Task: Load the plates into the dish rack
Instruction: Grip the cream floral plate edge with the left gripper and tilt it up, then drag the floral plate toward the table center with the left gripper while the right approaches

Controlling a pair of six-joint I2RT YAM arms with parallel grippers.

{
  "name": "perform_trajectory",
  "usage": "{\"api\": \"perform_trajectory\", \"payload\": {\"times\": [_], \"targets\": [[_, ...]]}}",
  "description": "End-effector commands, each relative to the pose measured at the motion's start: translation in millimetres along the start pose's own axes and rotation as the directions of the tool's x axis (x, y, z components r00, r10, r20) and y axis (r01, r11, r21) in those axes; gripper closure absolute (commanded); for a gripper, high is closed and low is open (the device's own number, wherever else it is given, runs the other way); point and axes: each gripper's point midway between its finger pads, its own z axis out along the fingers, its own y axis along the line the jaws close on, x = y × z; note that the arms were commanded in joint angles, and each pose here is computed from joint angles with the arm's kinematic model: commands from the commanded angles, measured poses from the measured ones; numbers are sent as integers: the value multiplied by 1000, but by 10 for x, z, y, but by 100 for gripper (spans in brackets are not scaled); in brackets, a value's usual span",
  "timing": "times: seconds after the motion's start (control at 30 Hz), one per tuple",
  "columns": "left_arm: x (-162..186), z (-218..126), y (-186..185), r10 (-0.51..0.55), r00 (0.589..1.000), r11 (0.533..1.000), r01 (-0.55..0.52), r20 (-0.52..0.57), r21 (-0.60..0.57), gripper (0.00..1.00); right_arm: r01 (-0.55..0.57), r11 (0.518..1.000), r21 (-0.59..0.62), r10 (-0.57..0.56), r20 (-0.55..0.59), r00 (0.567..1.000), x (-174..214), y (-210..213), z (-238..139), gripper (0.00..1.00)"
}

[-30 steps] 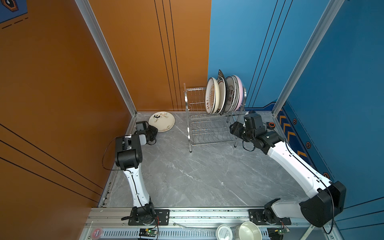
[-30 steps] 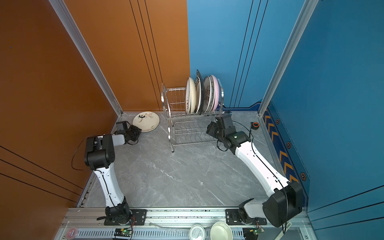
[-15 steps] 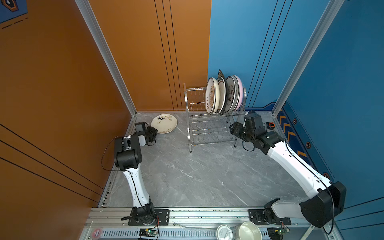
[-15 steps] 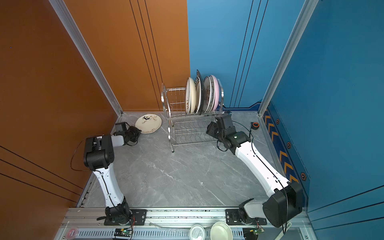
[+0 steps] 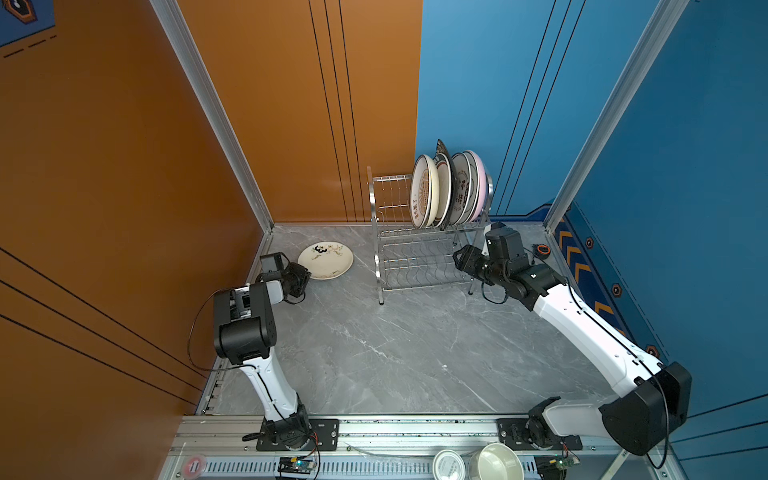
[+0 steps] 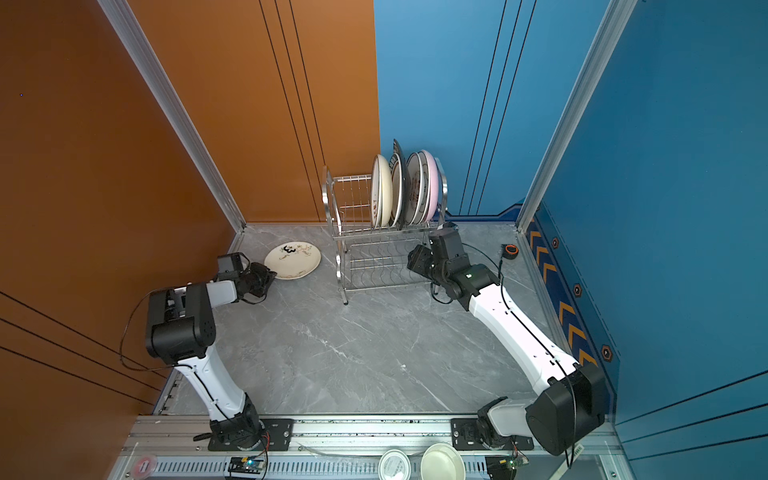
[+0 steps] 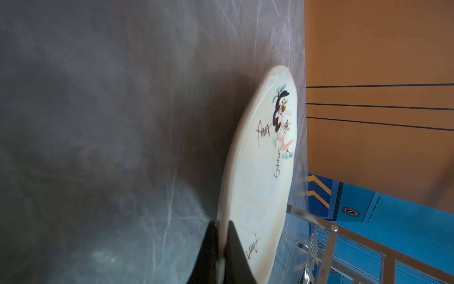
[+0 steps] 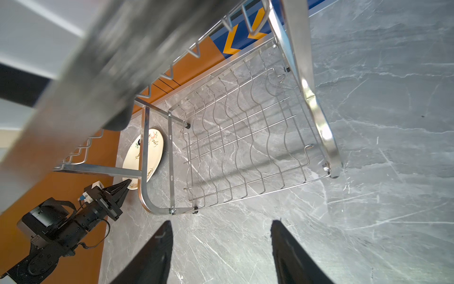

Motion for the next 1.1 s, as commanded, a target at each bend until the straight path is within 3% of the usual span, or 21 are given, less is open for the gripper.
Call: {"api": "perform_trajectory", "payload": {"times": [0.0,0.5,0.8,1.07], "targets": [[68,-329,-332,89,996,992,-87,-11,95,100,1,999,-39,-2,-37,999,104,75,52,36],[388,-1210,-414,140,990,982,-136,-25,132,100,33,994,-107,-45,-115,992,386,265,43,35],[618,-1507,-541,159,987,965,-147,-36,219,100,58,989,-134,-85,-206,975,726,345,62,34],[888,-1757,-593,204,977,945,-180,-61,273,100,69,982,-174,-116,-275,954,962,480,83,26]]}}
